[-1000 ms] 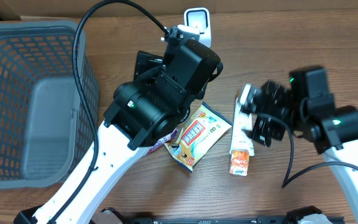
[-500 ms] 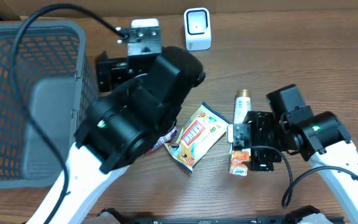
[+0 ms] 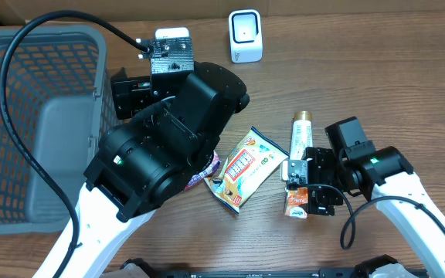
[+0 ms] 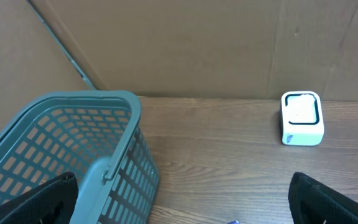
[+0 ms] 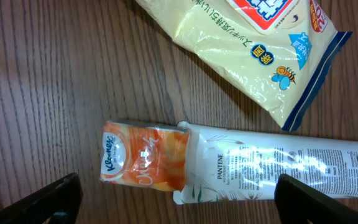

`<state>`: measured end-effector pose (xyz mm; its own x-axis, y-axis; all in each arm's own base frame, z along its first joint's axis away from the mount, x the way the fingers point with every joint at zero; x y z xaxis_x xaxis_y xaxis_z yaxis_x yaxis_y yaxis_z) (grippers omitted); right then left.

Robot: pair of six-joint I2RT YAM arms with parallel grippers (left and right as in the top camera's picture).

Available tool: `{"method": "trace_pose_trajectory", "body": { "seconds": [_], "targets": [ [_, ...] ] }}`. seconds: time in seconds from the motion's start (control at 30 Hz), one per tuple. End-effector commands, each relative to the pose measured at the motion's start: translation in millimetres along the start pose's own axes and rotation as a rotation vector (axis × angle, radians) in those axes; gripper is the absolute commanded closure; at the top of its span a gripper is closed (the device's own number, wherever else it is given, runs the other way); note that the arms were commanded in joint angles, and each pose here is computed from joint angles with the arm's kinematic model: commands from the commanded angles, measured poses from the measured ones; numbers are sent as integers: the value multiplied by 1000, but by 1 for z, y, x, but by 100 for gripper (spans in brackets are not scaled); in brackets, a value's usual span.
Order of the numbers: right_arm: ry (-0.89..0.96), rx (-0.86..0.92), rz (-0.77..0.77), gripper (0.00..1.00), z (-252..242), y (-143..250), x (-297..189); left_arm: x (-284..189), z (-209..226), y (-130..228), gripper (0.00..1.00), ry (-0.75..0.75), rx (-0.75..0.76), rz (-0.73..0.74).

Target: Scan the item barcode

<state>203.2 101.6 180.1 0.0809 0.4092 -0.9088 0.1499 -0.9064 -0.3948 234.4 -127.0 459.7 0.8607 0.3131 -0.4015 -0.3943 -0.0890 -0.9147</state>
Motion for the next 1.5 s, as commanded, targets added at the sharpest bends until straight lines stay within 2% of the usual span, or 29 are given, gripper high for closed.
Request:
{"method": "trace_pose_trajectory", "body": {
  "seconds": [0.0,0.57,0.73,1.47],
  "targets": [
    [-35,30,29,0,1,8,14,-2,2,-4,0,5,-37,-4],
    [-72,61,84,0,3,29,63,-1,2,-3,0,11,-38,-1],
    [-115,41,118,0,10,19,74,-1,2,-3,0,11,-37,-1],
    [-150,144,98,0,24,18,84,-1,2,-3,0,11,-37,0]
  ]
}}
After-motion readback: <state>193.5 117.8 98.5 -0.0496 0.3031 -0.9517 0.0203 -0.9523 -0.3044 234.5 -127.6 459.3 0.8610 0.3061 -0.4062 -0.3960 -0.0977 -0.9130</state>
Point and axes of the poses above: each gripper's point midway between its finger pads, its own x axis out along the fingers, its own z axis along the line the jaws close on, y = z × x, the point moved 9 cm from there along -x, back along the fingers, and after that the axes turned 9 degrees about -x, right-handed, at the moved point
